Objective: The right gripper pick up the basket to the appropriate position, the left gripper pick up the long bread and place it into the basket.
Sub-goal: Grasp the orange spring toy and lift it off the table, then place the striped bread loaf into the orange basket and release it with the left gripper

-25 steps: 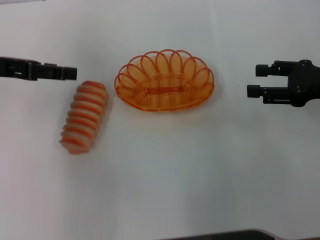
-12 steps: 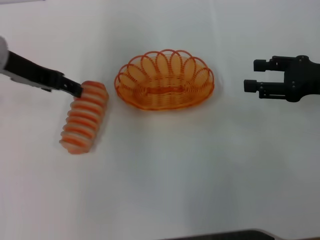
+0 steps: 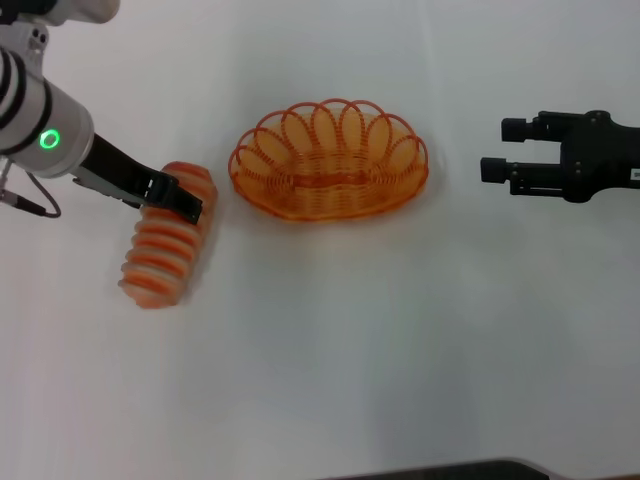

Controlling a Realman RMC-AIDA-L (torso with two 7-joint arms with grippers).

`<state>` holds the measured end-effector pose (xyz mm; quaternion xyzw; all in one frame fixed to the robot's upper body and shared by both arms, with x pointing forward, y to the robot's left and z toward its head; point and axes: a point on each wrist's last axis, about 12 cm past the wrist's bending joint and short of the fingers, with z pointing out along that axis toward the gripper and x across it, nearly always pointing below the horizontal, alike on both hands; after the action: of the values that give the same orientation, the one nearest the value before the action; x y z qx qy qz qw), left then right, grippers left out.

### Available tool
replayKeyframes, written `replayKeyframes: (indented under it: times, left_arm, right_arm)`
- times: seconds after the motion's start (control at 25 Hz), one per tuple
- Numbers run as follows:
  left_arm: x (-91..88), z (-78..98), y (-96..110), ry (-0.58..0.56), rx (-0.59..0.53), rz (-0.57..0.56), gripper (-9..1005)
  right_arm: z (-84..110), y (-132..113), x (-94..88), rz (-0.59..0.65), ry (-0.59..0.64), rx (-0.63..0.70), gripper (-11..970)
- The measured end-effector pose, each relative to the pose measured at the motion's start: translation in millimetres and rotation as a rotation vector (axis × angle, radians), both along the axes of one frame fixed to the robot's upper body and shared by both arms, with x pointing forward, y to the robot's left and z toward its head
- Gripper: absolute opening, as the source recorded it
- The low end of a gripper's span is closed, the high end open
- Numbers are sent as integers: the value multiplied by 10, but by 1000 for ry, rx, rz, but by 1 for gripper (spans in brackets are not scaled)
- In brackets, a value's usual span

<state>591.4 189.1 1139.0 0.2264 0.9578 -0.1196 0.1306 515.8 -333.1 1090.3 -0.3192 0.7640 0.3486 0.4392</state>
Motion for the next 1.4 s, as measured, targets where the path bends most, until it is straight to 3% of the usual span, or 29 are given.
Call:
replayKeyframes:
  times: [0.4,0.84,0.96,1.4]
  left_arm:
    - [8,-138,-57,12,43,-14,780]
    - [0,-142,-68,11,44,-37,629]
    - [20,-62,-45,-17,25,-40,558]
    - [154,542,276,-220,-114,-53,514]
  right_arm:
    - [13,34,29,7,-5,4,748]
    - [18,40,36,8,-8,6,748]
    - [18,40,36,8,-7,6,748]
    - [22,-80,-13,-43,-18,20,748]
